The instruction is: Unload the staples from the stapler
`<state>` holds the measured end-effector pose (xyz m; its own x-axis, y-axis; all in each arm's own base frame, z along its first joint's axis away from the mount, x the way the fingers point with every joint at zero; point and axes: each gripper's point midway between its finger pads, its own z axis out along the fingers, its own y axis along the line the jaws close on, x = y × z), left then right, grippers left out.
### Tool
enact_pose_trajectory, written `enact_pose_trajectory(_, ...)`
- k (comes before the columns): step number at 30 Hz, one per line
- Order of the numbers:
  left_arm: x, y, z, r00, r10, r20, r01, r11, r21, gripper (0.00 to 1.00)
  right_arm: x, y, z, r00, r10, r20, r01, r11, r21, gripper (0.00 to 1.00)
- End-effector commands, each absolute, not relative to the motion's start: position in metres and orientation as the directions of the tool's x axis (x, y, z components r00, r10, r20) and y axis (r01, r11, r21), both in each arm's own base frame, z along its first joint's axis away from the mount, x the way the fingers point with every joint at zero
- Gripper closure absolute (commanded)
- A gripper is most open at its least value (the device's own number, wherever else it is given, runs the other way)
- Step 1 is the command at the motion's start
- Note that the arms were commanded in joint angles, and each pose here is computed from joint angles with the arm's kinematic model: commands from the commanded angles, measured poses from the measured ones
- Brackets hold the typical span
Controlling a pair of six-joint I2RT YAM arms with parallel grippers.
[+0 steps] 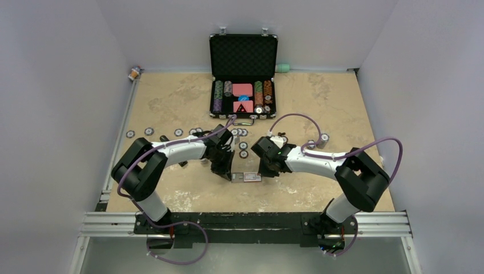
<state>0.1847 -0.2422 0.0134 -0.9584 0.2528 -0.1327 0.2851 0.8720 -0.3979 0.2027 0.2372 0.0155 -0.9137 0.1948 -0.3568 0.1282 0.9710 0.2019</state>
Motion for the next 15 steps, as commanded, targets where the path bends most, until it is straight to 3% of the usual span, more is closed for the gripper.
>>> enact_pose_trajectory(1, 0.1882, -0.2458, 0.0082, -0.952, 0.269, -0.150, 0.306, 0.872, -0.382, 1.00, 0.1955, 0.2276, -0.0001, -0.928, 0.164, -0.335, 0.119, 0.981, 0.151, 0.89)
enact_pose_trajectory(15, 0.1873, -0.2485, 0.0094, -0.952, 0.268, -0.150, 0.306, 0.865, -0.398, 1.00, 0.1943, 0.2271, -0.0018, -0.930, 0.156, -0.332, 0.112, 0.983, 0.148, 0.90)
